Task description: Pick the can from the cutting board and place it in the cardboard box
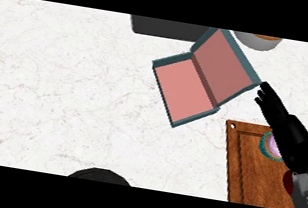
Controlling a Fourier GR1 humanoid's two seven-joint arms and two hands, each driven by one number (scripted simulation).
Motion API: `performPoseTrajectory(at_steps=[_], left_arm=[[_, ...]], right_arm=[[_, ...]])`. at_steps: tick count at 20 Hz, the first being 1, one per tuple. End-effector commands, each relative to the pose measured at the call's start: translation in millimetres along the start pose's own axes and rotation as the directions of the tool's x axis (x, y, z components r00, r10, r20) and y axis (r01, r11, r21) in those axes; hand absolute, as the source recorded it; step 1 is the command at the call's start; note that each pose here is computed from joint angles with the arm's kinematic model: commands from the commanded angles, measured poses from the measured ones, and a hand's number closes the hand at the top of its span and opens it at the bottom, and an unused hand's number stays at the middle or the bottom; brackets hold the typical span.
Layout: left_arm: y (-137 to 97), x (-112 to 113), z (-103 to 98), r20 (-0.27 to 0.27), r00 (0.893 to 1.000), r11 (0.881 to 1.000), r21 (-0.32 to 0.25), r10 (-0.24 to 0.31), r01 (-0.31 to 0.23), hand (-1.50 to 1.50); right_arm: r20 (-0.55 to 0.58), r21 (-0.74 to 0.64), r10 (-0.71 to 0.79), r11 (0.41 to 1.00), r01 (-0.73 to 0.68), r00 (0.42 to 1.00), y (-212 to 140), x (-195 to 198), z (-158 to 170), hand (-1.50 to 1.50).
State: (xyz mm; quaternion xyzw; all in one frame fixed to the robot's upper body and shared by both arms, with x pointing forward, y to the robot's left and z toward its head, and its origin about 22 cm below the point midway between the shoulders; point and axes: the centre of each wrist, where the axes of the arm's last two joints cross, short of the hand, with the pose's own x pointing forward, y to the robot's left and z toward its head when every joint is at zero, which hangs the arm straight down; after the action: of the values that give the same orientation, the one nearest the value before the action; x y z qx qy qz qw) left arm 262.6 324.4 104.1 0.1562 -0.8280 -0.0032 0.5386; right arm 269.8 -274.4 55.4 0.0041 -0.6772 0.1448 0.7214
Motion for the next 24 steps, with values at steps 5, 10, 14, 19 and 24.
performPoseTrajectory(at_steps=[5,10,14,19,24], left_arm=[[11,-43,44,-0.402,0.913,0.997,0.013,0.071,-0.072,0.00],[12,-53,69,-0.538,0.831,0.987,0.012,0.140,-0.159,0.00],[10,-42,62,-0.540,0.832,0.985,-0.030,0.129,-0.172,0.00],[13,-34,48,-0.524,0.841,0.979,-0.063,0.132,-0.193,0.00],[3,-38,55,-0.528,0.839,0.976,-0.079,0.132,-0.204,0.00]], right_arm=[[0.106,-0.463,-0.007,0.885,0.055,0.994,-91,34,44,-1.50],[0.133,-0.843,0.306,0.534,-0.055,0.943,-136,35,82,-1.50],[0.186,-0.817,0.466,0.563,-0.127,0.865,-98,31,129,-1.50],[-0.093,-0.640,0.511,0.627,-0.444,0.854,-85,41,167,-1.50],[-0.399,-0.433,0.588,0.556,-0.709,0.704,-97,68,177,-1.50]])
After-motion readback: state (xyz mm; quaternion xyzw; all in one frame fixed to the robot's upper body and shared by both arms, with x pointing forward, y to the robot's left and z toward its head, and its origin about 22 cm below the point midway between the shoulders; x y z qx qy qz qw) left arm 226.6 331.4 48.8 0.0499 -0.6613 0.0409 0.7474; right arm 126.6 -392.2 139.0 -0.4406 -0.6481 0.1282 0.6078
